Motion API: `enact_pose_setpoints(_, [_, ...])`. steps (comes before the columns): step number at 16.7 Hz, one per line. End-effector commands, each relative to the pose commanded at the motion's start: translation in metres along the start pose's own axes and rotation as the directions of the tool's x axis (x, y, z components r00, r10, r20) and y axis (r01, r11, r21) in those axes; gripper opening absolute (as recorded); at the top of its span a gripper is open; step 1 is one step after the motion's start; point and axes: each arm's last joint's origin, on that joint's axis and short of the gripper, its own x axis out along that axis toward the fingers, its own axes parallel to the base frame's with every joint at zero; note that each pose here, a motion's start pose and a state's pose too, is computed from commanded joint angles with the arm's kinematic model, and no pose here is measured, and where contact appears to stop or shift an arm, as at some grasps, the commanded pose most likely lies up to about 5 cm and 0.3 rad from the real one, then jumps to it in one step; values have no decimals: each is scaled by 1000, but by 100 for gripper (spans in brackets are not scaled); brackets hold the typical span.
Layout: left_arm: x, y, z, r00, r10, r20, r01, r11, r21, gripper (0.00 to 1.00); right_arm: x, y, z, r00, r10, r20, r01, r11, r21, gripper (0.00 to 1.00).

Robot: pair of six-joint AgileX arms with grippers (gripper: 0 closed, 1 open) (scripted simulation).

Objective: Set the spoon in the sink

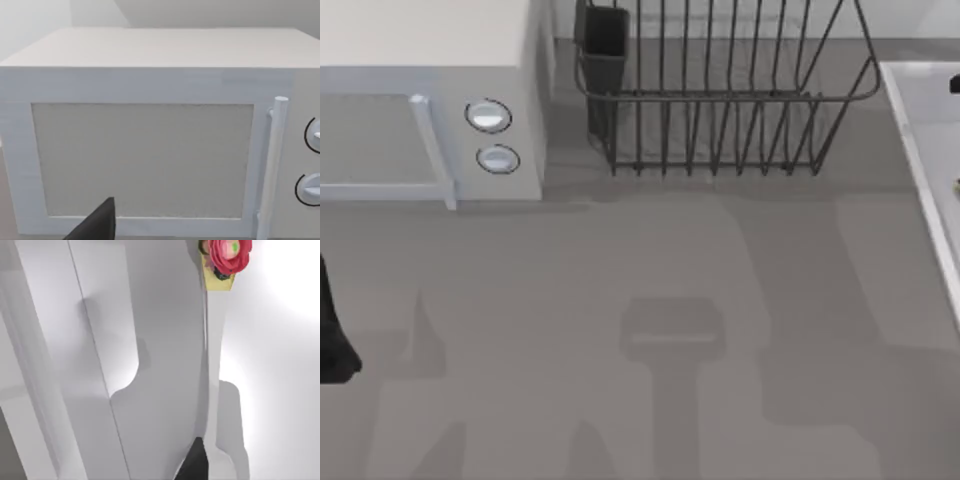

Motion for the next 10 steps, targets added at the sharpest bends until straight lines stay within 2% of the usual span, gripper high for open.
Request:
enact_pose_setpoints(4, [0,0,0,1000,0,0,0,1000,0,100,0,0,0,1000,0,0,0,1000,0,98])
enact_pose_setpoints(10, [0,0,0,1000,0,0,0,1000,0,100,0,0,0,1000,0,0,0,1000,0,100])
